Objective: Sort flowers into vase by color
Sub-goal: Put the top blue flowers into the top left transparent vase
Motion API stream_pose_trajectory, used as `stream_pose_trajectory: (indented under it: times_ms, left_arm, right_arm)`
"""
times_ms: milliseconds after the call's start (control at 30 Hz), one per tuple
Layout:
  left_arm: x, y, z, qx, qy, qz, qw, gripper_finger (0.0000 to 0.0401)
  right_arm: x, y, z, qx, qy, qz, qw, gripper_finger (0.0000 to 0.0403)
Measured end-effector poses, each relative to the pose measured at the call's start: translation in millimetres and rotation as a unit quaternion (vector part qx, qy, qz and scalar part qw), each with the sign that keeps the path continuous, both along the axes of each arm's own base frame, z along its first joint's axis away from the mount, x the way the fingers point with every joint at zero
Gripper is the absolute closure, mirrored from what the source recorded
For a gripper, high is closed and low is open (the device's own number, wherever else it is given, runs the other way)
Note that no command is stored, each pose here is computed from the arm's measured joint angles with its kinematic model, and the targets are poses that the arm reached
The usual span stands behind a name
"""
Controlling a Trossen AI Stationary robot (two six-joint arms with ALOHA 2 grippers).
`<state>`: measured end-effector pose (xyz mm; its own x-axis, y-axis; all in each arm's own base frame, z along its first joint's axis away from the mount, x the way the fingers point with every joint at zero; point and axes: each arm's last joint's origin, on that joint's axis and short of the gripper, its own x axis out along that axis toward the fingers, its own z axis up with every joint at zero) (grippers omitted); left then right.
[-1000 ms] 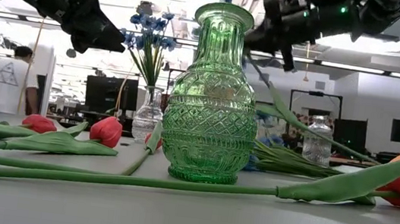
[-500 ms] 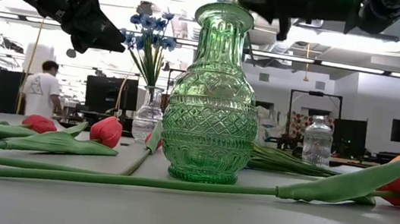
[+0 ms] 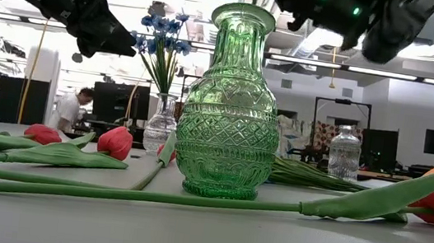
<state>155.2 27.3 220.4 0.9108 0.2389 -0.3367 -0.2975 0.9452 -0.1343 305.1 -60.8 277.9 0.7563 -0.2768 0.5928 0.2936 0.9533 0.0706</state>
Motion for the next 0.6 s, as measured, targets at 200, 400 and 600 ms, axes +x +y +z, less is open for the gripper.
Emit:
stream_pose_trajectory:
  times_ms: [200,400,600]
  left_arm:
    - [0,0,0,0.000,0.000,0.000,1.000,0.0230]
    - [0,0,0,0.000,0.000,-0.001,1.000,0.0230]
    - [1,0,4,0.003,-0.021,-0.001,1.000,0.0230]
  right_arm:
    - [24,-19,-22,0.000,0.026,-0.005,1.000,0.0367]
    - [50,-27,-25,-0.014,0.013,0.005,1.000,0.0367]
    - [70,-27,-25,-0.030,0.009,0.032,0.999,0.0367]
